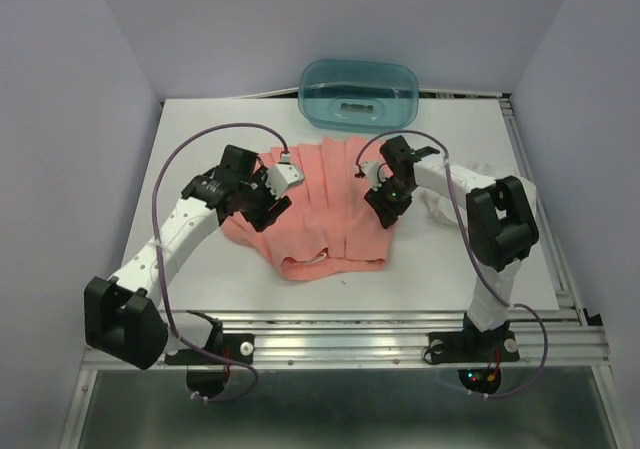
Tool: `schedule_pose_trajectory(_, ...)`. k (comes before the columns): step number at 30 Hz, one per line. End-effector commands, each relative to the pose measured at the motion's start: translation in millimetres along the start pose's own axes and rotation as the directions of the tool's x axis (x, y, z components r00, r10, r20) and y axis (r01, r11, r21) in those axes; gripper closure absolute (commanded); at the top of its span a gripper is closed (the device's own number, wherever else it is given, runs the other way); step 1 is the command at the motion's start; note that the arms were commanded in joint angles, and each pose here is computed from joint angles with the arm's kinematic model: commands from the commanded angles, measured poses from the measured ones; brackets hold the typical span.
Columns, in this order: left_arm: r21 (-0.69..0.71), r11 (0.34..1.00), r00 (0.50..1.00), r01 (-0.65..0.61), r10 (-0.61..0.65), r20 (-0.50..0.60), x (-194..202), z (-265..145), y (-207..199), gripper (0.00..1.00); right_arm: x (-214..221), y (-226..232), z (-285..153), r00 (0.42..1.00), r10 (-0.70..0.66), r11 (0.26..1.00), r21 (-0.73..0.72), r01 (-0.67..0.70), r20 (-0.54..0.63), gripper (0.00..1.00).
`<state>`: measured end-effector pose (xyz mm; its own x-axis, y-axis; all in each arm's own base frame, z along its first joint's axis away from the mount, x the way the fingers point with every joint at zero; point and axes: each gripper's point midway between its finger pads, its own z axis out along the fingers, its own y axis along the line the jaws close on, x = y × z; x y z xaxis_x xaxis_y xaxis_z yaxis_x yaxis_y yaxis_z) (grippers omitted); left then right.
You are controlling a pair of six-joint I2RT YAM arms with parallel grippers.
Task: Fold and stack the skirts
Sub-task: Flatten the skirt out
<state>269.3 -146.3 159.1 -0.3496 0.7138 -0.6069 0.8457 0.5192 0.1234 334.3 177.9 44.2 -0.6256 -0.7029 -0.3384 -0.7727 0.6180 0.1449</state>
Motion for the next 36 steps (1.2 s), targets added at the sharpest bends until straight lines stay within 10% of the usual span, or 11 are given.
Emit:
schedule_pose_trajectory(1, -0.140, 0.985, 0.970, 0.104, -0.132, -0.207, 62.9, 39.4, 30.6, 0.33, 42.7, 3.7, -0.8, 0.990, -0.053, 0.998, 0.024, 0.056, -0.133, 0.53)
schedule_pose_trajectory(9, -0.237, 0.910, 0.854, 0.340, -0.404, -0.327, 121.5, 84.1, 89.0, 0.42, 74.0, 70.2, -5.8, 0.972, -0.154, 0.982, -0.132, 0.131, -0.176, 0.56)
schedule_pose_trajectory(17, -0.334, 0.889, 0.857, 0.313, -0.416, -0.303, 77.3, 137.9, 198.6, 0.43, 25.3, 175.7, -18.7, 0.977, -0.211, 0.891, -0.417, 0.181, -0.026, 0.60)
schedule_pose_trajectory(25, -0.151, 0.964, 0.975, 0.219, -0.223, -0.010, 0.3, 37.5, 182.6, 0.34, -30.0, 119.7, -68.5, 0.966, -0.143, 0.976, -0.130, 0.173, 0.214, 0.46)
schedule_pose_trajectory(30, -0.149, 0.988, 0.999, 0.033, -0.032, 0.011, 32.9, -11.4, 139.6, 0.27, -34.5, 109.8, -52.4, 0.914, -0.306, 0.950, 0.028, 0.310, 0.266, 0.37)
schedule_pose_trajectory(36, -0.040, 0.982, 0.981, 0.187, -0.184, 0.060, 63.2, -36.9, 147.8, 0.22, -74.5, 140.3, -37.8, 0.774, -0.550, 0.834, 0.168, 0.525, 0.313, 0.27)
